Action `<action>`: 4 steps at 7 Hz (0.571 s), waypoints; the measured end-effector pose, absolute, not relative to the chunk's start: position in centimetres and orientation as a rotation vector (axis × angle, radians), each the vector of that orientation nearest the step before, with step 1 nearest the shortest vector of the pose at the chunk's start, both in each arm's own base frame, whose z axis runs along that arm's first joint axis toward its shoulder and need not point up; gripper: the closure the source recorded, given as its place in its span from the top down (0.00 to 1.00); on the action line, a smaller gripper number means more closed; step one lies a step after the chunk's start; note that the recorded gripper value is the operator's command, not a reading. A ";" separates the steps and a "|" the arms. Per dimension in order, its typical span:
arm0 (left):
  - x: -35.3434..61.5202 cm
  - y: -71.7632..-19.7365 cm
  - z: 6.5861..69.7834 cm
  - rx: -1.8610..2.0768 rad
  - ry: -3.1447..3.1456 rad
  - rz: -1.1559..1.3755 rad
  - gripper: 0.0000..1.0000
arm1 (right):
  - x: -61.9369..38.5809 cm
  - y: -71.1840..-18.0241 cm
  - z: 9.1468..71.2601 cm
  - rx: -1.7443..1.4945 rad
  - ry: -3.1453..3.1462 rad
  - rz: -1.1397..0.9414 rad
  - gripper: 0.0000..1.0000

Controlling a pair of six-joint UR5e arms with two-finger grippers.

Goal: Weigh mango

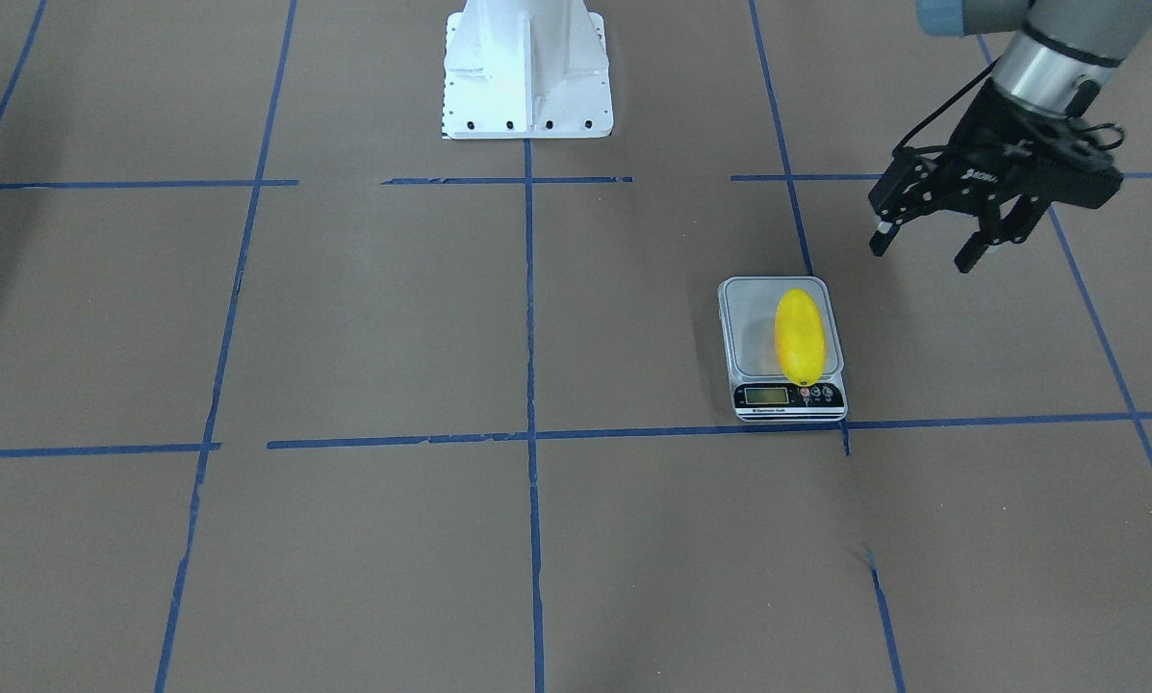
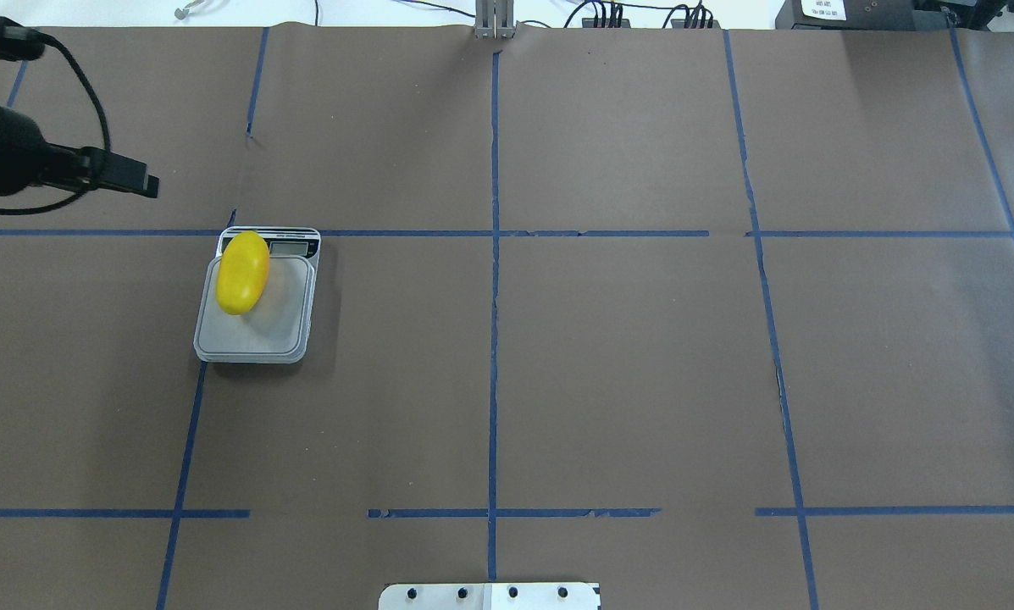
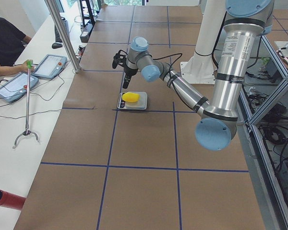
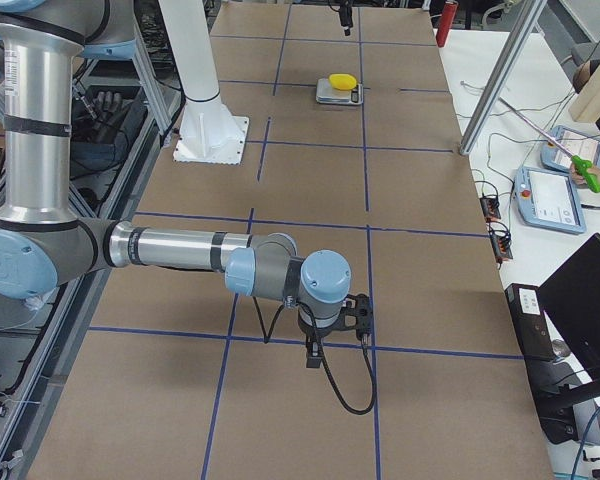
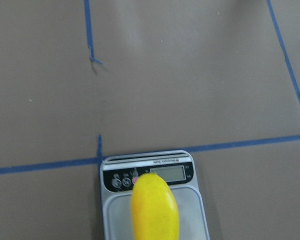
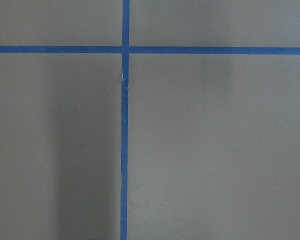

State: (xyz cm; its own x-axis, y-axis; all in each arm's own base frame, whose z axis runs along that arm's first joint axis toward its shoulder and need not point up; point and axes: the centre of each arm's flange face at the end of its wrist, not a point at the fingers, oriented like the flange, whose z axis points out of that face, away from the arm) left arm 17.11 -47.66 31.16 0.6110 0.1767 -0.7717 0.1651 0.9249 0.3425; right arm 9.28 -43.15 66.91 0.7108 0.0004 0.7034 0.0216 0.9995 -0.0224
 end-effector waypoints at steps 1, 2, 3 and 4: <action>12.6 -48.4 31.8 0.421 0.864 0.052 1.00 | 9.3 -43.1 66.9 -0.030 -0.780 -0.012 1.00; 9.4 -49.3 34.0 0.408 0.811 0.108 1.00 | 9.3 -43.1 66.9 -0.030 -0.780 -0.012 1.00; 6.6 -50.8 38.6 0.359 0.767 0.156 1.00 | 9.3 -43.1 66.9 -0.030 -0.780 -0.012 1.00; 3.2 -52.5 44.9 0.307 0.736 0.195 1.00 | 9.3 -43.1 66.9 -0.030 -0.780 -0.012 1.00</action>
